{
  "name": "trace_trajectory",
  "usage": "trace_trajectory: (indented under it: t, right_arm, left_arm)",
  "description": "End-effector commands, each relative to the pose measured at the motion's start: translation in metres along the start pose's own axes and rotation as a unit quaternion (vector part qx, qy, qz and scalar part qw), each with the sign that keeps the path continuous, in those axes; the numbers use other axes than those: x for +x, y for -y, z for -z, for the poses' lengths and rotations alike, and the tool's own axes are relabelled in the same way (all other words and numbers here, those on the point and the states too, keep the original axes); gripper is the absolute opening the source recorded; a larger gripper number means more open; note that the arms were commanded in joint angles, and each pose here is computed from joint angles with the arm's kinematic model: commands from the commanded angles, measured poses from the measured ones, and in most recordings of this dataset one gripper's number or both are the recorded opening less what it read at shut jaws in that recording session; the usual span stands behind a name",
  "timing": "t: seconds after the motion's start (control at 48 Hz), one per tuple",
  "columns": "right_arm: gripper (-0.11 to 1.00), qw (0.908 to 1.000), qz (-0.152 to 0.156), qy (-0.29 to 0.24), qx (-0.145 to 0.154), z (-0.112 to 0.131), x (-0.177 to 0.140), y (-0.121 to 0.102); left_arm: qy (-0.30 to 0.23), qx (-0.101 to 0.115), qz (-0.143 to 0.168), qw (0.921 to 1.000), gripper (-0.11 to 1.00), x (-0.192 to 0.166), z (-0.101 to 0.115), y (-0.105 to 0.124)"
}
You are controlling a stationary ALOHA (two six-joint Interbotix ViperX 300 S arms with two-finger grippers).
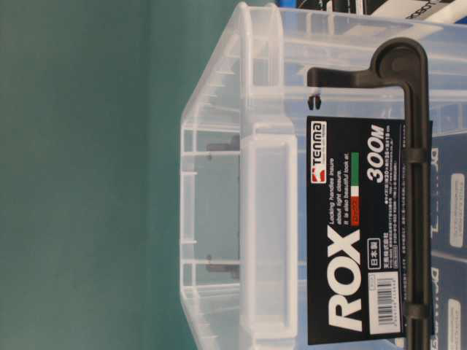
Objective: Pick the box from inside the plastic case
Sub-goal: 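Move the right gripper from rest over the clear plastic case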
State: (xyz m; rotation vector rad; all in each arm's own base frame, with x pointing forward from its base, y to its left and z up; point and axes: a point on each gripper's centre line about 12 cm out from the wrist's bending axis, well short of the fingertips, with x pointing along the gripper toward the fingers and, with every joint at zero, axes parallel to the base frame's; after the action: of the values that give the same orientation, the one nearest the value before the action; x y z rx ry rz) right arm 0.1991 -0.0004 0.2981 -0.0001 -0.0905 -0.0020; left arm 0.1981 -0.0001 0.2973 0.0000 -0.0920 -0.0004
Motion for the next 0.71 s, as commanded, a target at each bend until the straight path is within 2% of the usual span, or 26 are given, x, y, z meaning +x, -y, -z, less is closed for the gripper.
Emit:
trace_trajectory:
  t: [0.0,0.021,0.042,0.104,0.167,0.271,0.396,0.542,0.626,0.688]
  right_arm:
    - [0.14,0.9997,0.003,0.017,0.019,-0.015,0.004,0.001]
    - [0.14,0.9995,0.005,0.017,0.027,-0.018,0.006,0.001]
    - [0.12,0.9986,0.009,0.014,0.051,-0.023,0.008,0.003]
    - [0.03,0.9949,0.017,-0.008,0.099,-0.027,0.014,0.004]
    - [-0.01,0.9909,0.023,-0.037,0.128,-0.03,0.02,0.006]
    - [-0.02,0.9846,0.024,-0.096,0.144,-0.035,0.034,0.005]
    - [-0.02,0.9743,0.026,-0.17,0.146,-0.04,0.057,0.006]
    - [-0.02,0.9494,0.023,-0.282,0.135,-0.044,0.103,0.004]
    - [-0.02,0.9263,0.023,-0.351,0.134,-0.035,0.127,0.004]
    - [-0.02,0.9024,0.022,-0.409,0.133,-0.026,0.148,0.004]
  left_arm:
    - [0.002,0.008,0.001,1.0,0.14,0.001,-0.007,0.0]
    - [0.0,0.008,0.001,1.0,0.14,0.001,-0.008,0.0]
    - [-0.002,0.008,0.001,1.0,0.12,0.0,-0.009,0.0]
    - [-0.007,0.009,0.002,0.9999,0.02,-0.001,-0.013,0.001]
    - [-0.017,0.012,0.004,0.9998,-0.04,-0.003,-0.018,0.001]
    - [-0.042,0.008,0.003,0.9991,-0.07,-0.005,-0.021,0.001]
    - [-0.079,0.005,0.002,0.9969,-0.07,-0.006,-0.022,0.001]
    - [-0.096,0.005,-0.006,0.9954,-0.07,-0.006,-0.022,-0.002]
    - [-0.097,0.005,-0.007,0.9952,-0.07,-0.005,-0.021,-0.003]
    - [-0.101,0.005,-0.008,0.9948,-0.07,-0.005,-0.02,-0.003]
